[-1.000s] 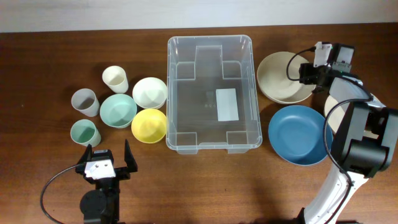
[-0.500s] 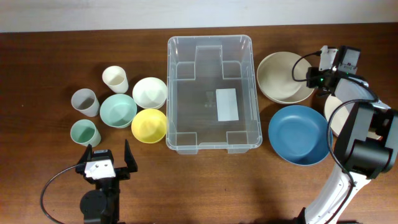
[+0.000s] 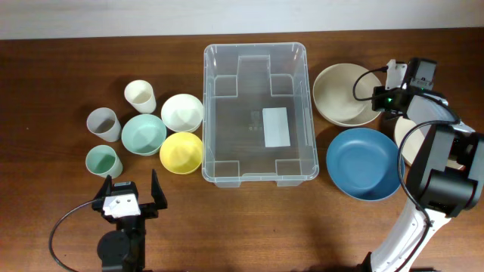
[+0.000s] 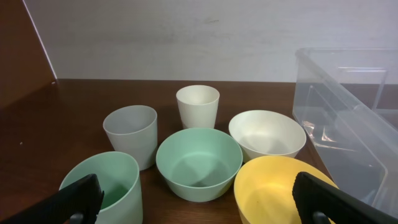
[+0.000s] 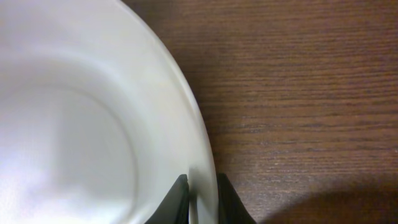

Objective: Pack container
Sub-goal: 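Lower the right gripper and pinch the cream bowl's rim, then lift the cream bowl and carry it left over the container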

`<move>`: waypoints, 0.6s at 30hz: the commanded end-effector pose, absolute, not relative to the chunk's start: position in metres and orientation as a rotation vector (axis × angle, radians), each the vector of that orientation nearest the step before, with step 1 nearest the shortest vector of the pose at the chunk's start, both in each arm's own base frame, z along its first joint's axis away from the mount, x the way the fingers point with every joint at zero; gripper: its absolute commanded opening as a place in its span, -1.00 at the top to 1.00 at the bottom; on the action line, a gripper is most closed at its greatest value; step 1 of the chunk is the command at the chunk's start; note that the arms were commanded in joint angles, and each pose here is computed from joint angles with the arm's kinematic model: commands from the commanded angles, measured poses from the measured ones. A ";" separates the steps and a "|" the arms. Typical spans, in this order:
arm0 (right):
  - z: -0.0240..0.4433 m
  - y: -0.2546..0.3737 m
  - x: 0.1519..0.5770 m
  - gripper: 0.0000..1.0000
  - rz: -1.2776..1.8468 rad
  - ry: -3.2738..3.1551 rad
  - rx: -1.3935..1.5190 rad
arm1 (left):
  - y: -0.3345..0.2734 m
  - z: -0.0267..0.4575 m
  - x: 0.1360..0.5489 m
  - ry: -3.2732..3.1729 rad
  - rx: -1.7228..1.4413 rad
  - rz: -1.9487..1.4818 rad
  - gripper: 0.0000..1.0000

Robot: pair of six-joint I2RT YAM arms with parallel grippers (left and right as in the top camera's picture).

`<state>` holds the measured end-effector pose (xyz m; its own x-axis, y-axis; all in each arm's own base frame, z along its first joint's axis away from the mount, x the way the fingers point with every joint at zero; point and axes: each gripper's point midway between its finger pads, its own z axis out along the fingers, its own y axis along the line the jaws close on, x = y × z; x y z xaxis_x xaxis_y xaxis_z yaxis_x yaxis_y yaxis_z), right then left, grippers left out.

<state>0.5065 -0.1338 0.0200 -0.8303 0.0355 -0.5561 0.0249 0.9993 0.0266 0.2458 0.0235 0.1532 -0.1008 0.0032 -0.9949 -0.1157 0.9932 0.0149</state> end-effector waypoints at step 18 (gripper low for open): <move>0.028 -0.160 0.497 0.92 0.157 2.549 0.477 | 0.022 0.153 0.246 1.666 -0.067 0.106 -0.99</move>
<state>0.4947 -0.1458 0.0193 -0.8072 0.3322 -0.4879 0.2683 0.9428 0.1979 0.2458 0.0235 0.1532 -0.1008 0.0032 -0.9949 -0.1157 0.9932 0.0149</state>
